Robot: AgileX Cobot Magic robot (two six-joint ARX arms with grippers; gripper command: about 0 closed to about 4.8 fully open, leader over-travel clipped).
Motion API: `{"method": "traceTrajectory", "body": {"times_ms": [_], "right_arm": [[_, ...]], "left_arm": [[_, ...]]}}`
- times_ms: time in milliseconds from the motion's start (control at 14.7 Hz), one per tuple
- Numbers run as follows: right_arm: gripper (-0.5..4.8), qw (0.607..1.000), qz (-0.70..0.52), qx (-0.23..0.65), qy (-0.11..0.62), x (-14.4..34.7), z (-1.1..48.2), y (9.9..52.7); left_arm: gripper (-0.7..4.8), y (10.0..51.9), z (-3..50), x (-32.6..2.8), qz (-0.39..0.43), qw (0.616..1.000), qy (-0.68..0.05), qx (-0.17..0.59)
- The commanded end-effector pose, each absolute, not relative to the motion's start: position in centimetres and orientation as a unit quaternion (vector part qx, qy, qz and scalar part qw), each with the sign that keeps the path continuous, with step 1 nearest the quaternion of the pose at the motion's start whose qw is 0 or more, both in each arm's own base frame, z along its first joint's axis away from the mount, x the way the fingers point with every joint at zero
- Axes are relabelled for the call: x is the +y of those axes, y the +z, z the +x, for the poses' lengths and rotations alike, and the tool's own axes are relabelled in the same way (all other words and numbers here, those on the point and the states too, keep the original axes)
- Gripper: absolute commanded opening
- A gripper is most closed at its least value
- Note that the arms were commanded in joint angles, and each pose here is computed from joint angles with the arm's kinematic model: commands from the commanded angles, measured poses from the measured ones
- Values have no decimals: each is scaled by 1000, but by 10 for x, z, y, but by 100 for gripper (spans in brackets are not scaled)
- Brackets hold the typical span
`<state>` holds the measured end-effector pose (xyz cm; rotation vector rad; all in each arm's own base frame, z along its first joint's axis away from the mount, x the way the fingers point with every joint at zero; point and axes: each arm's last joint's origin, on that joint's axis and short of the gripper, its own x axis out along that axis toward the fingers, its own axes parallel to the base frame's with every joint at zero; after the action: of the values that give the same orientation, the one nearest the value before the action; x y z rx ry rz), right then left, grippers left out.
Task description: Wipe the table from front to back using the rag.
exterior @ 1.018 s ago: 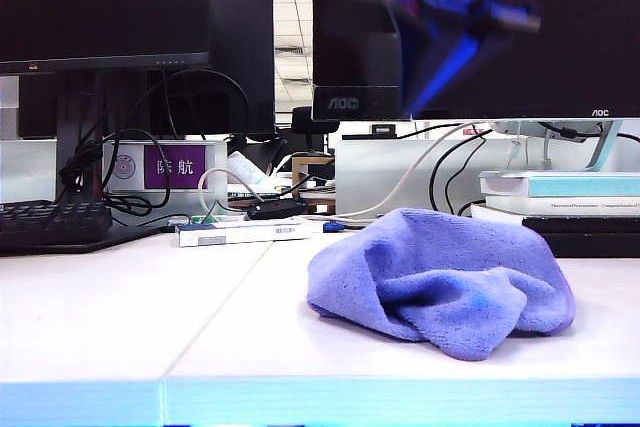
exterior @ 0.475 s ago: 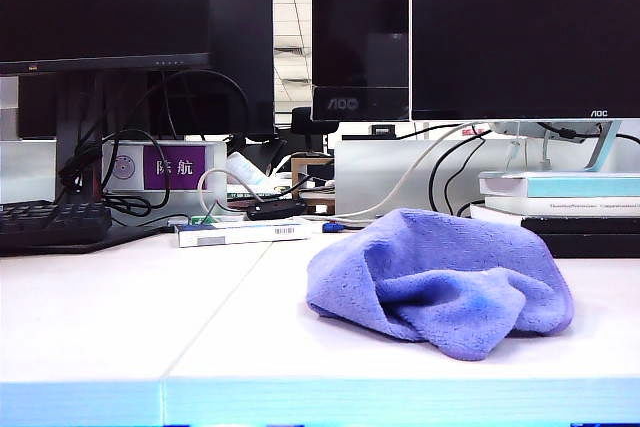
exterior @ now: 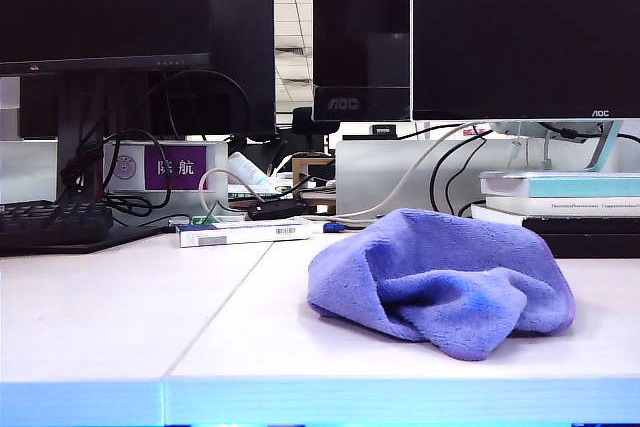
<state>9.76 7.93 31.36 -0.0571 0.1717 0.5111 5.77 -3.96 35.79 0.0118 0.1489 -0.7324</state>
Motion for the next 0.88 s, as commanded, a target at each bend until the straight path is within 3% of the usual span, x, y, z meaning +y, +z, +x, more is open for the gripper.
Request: {"method": "traceTrajectory", "body": {"times_ms": [68,339,882], "right_arm": [[-2,962,-33,92,255,72,89,277],[0,959,-40,107,258,64,79,237],[0,959,-41,107,258,61,76,231]], "left_arm": [[-5,329,48,-35,3,930,-362,63],[-5,274,56,-40,-12,923,-380,69],[-5,190,88,-56,-27,933,-357,27]]}}
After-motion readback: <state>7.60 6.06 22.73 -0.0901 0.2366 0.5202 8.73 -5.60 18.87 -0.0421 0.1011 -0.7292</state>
